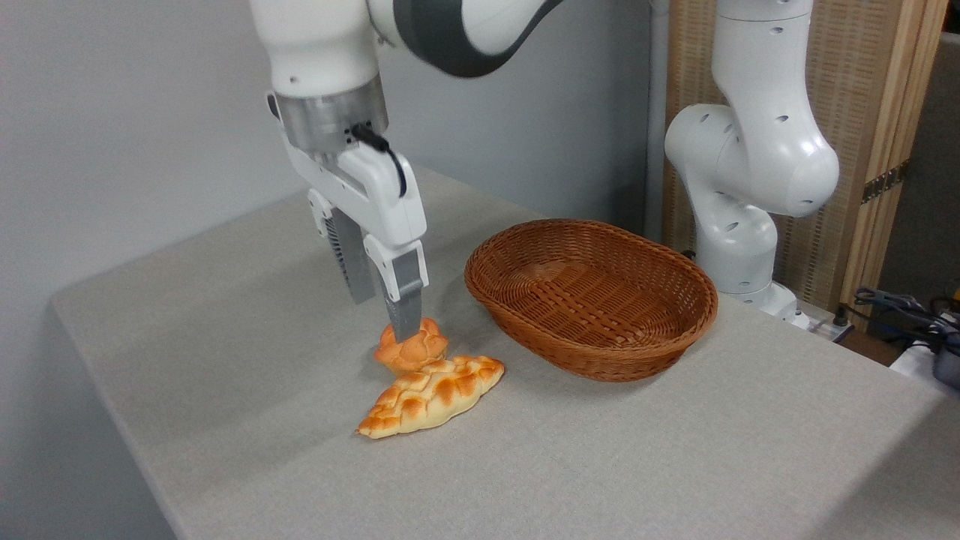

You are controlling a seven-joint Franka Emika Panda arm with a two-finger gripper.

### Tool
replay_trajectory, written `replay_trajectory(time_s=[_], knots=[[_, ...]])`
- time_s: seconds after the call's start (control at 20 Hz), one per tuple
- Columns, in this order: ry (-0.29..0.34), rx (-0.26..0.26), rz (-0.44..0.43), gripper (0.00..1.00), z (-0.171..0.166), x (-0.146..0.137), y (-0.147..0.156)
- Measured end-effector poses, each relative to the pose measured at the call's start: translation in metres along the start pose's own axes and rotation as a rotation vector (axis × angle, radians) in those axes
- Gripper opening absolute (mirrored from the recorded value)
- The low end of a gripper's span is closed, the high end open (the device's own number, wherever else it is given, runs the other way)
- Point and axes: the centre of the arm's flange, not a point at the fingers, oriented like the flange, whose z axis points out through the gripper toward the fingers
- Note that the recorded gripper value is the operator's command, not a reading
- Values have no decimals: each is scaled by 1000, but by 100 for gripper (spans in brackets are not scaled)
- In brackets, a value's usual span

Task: Put bread into the basket
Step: 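Close the gripper on the round roll and lift it slightly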

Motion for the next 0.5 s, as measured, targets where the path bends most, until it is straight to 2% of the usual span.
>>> replay_trajectory(time_s=[0.2,0.5], knots=[[-45,-40,41,100,30,10,22],[-66,-56,116,100,74,21,49]])
